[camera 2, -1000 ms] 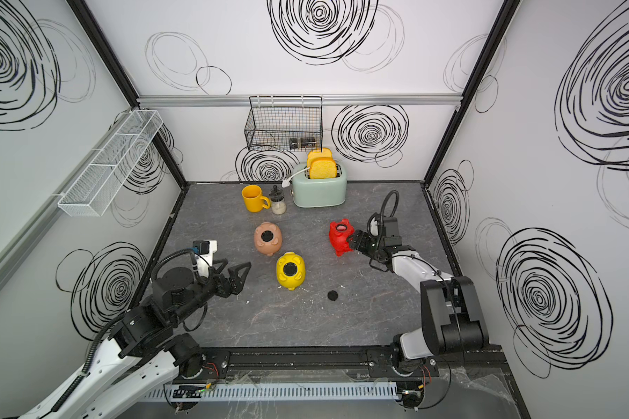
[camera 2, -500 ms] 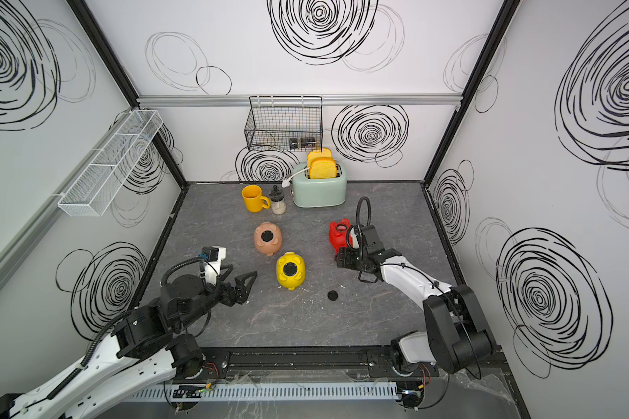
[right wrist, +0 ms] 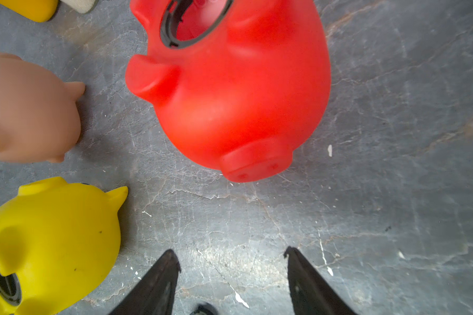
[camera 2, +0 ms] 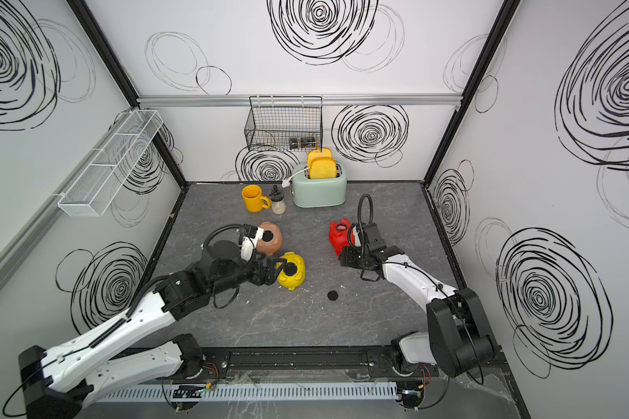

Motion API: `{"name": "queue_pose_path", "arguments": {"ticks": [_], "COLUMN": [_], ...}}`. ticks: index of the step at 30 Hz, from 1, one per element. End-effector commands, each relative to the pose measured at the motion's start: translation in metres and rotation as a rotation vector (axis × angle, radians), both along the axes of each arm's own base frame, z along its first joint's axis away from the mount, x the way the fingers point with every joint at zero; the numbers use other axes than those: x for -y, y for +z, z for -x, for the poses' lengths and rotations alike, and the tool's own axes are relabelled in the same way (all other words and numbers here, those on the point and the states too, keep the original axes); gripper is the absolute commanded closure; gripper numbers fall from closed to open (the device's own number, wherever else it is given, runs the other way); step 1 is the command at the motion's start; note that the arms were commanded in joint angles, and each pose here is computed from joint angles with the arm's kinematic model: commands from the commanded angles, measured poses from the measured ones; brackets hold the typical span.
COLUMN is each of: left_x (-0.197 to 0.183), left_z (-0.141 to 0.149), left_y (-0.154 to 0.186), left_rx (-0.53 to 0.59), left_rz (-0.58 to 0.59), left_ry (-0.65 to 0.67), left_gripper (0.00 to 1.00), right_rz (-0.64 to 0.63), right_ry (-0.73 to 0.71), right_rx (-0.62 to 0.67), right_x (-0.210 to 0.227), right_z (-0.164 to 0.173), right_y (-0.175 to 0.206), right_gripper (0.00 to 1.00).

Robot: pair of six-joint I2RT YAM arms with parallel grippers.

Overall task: Close piggy banks
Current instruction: Adjust the piggy bank at the center of the board.

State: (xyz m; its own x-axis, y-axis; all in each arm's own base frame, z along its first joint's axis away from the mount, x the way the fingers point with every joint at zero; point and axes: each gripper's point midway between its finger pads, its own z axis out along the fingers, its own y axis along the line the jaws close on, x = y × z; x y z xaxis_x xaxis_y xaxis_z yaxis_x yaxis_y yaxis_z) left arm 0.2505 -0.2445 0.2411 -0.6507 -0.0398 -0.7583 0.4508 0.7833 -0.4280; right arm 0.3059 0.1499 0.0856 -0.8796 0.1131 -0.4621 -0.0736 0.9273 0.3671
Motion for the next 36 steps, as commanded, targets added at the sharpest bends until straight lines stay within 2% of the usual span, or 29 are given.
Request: {"name": "queue_pose_path", "arguments": {"ticks": [1, 10, 17, 20, 25, 29, 33, 36], "left_x": [0.030, 0.064, 0.100, 0.116, 0.138, 0.147, 0.143, 0.145], "left_z": [-0.027, -0.105, -0.155, -0.172, -0.194, -0.208, -0.226, -0.235], "left_y": [0.032, -0.003, -0.050, -0.060, -0.069, -0.083, -0.102, -0.110], "left_rx": [0.048, -0.047, -0.125, -0.123, -0.140, -0.167, -0.180, -0.201], "left_rz": [0.106, 0.119, 0.099, 0.120, 0.131, 0.101, 0.030, 0.025], "left_ry": [-0.081, -0.061, -0.067, -0.090, -0.107, -0.106, -0.045, -0.033], "left_gripper": [0.12, 0.21, 0.20, 0.16, 0.14, 0.15, 0.16, 0.18], "right_rz": [-0.003, 0.021, 0.019, 0.017, 0.021, 0.026, 0.020, 0.010], "right_ry": [-0.005, -0.005, 0.001, 0.003, 0.010, 0.007, 0.002, -0.016], "right_rx": [-0.001, 0.008, -0.004, -0.007, -0.028, -0.029, -0.032, -0.013], "right_x": [0.001, 0.005, 0.004, 0.004, 0.002, 0.003, 0.003, 0.003], "right_z": [0.001, -0.002, 0.000, 0.001, 0.003, 0.002, 0.000, -0.003], "right_y": [0.004, 0.001, -0.006, -0.012, -0.019, -0.018, -0.019, -0.017], "right_gripper": [0.35, 0.37, 0.40, 0.40, 0.41, 0.41, 0.41, 0.42]}}
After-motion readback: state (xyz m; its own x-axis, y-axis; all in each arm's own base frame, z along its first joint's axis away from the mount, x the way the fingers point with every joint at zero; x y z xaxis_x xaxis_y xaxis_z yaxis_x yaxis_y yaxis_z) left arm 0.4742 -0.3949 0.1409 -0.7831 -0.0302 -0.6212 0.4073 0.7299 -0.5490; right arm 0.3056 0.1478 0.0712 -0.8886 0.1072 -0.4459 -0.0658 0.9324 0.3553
